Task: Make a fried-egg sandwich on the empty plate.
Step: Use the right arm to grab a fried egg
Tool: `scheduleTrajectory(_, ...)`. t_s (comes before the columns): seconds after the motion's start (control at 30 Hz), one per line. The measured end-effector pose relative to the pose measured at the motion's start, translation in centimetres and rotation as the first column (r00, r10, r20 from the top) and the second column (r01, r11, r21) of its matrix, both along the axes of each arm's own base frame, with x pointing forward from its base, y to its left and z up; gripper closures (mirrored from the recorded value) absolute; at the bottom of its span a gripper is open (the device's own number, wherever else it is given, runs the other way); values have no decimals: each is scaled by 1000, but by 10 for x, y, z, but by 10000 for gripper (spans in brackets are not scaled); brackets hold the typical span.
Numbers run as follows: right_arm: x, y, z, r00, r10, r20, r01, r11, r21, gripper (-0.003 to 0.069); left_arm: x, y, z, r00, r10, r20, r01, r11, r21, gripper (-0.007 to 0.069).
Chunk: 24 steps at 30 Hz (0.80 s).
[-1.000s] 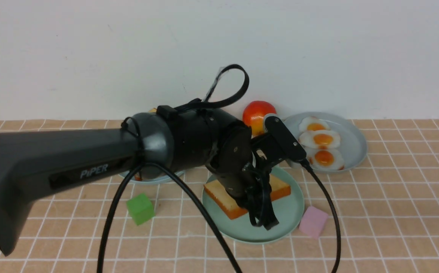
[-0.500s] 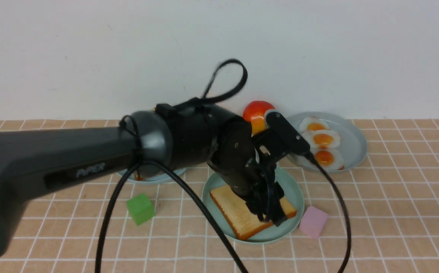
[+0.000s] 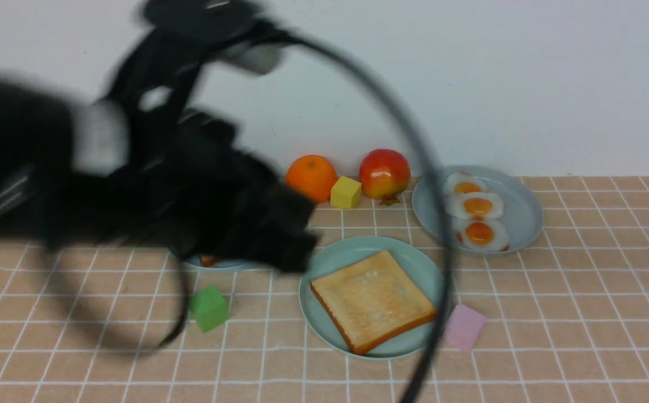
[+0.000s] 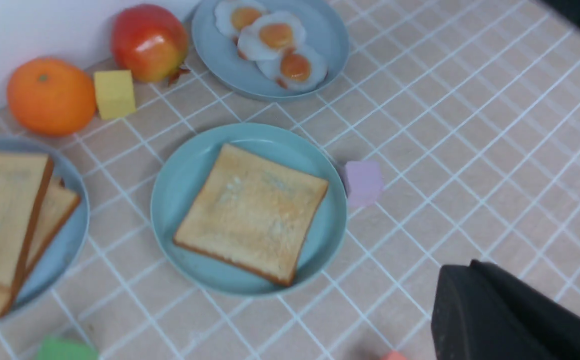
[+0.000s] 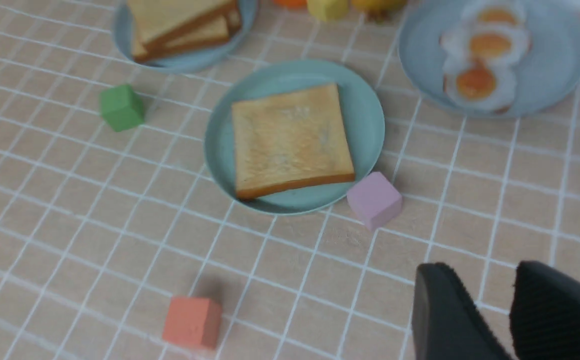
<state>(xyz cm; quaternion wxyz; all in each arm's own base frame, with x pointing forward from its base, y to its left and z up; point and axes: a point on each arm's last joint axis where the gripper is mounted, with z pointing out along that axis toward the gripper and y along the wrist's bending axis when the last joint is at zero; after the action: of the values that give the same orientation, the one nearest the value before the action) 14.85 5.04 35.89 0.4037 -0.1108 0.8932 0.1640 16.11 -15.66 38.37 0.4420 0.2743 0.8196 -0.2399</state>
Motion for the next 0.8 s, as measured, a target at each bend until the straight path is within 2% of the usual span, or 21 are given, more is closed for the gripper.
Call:
scheduleTrajectory(0.2, 68, 10, -29, 990, -85, -109, 88, 996, 27, 414, -40, 39, -32, 998, 24, 62, -19, 997, -77, 638)
scheduleTrajectory(0.27, 101, 9, -44, 973, -143, -180, 151, 988, 34, 410, -52, 50, -36, 993, 34, 111, -20, 992, -125, 638)
scheduleTrajectory(0.37, 140, -2, -60, 944, -216, -250, 233, 972, 42, 409, -61, 60, -29, 980, 52, 191, -15, 982, -189, 638)
scheduleTrajectory(0.5, 204, -34, -86, 883, -321, -343, 374, 922, 98, 409, -64, 64, -20, 963, 73, 259, -7, 969, -248, 638)
scheduleTrajectory(0.7, 277, -57, -134, 841, -317, -438, 436, 876, 204, 399, -54, 55, -26, 968, 70, 239, -15, 974, -226, 638)
scheduleTrajectory(0.8, 305, -62, -153, 831, -295, -472, 448, 857, 253, 368, -48, 49, -31, 974, 65, 216, -21, 979, -202, 638)
